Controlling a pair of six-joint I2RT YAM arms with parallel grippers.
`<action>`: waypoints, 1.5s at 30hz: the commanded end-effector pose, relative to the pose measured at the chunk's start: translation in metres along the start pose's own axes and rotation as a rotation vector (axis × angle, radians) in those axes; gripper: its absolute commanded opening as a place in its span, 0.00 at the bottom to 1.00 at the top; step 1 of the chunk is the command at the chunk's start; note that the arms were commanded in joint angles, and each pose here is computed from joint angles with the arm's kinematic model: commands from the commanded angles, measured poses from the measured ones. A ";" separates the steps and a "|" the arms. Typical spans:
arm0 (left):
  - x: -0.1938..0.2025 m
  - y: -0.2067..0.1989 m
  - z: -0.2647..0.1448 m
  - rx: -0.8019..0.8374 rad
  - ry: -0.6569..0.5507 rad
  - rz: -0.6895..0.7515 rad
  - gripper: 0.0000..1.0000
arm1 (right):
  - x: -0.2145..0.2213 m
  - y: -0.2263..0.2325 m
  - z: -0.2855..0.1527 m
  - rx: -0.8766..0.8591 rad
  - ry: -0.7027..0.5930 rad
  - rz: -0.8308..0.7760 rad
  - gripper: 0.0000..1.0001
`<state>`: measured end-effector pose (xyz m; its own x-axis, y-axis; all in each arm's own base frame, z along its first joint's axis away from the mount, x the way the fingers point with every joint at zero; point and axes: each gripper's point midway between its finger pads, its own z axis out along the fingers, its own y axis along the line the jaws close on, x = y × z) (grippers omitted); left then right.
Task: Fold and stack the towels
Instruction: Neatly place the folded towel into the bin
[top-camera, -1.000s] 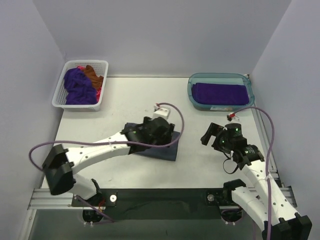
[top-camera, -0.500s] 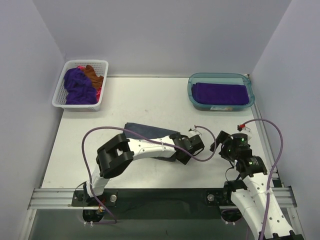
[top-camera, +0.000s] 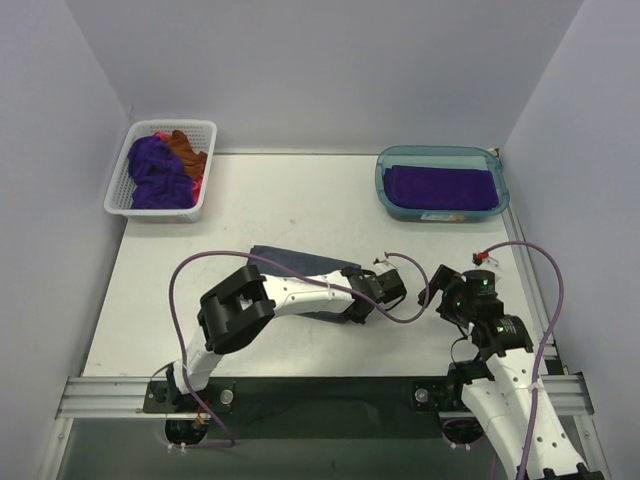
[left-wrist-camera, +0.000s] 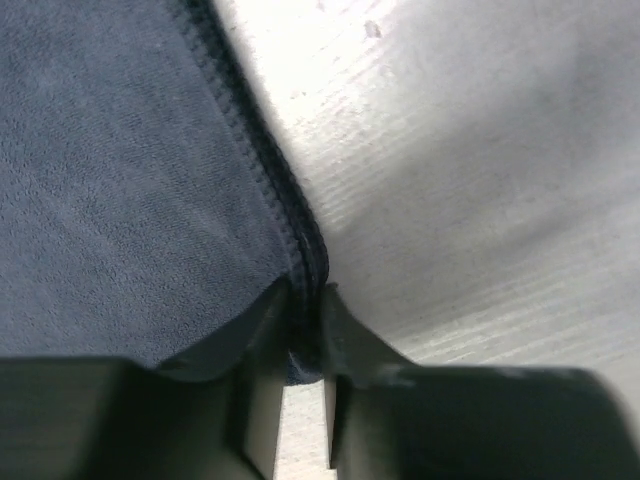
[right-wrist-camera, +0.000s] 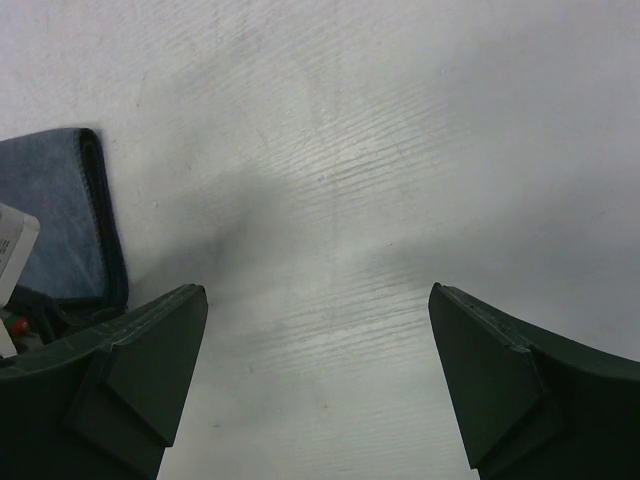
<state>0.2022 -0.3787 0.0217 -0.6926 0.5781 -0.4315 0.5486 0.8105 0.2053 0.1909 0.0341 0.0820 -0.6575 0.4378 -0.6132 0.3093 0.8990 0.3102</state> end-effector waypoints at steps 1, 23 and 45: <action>0.039 0.010 0.024 -0.019 0.121 0.002 0.22 | -0.001 0.018 -0.001 -0.101 -0.004 0.016 0.99; -0.018 0.016 -0.040 0.286 -0.073 -0.236 0.00 | 0.053 0.108 0.062 -0.445 0.345 0.463 1.00; -0.045 0.015 -0.051 0.344 -0.125 -0.363 0.00 | 0.117 0.151 0.098 -0.298 0.448 0.523 0.96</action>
<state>0.2154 -0.3572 0.0608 -0.8395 0.2853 -0.4625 0.3968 0.9033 -0.1629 0.2557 0.2345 0.0398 -0.7210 0.6929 -0.0050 0.3739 0.3952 0.8391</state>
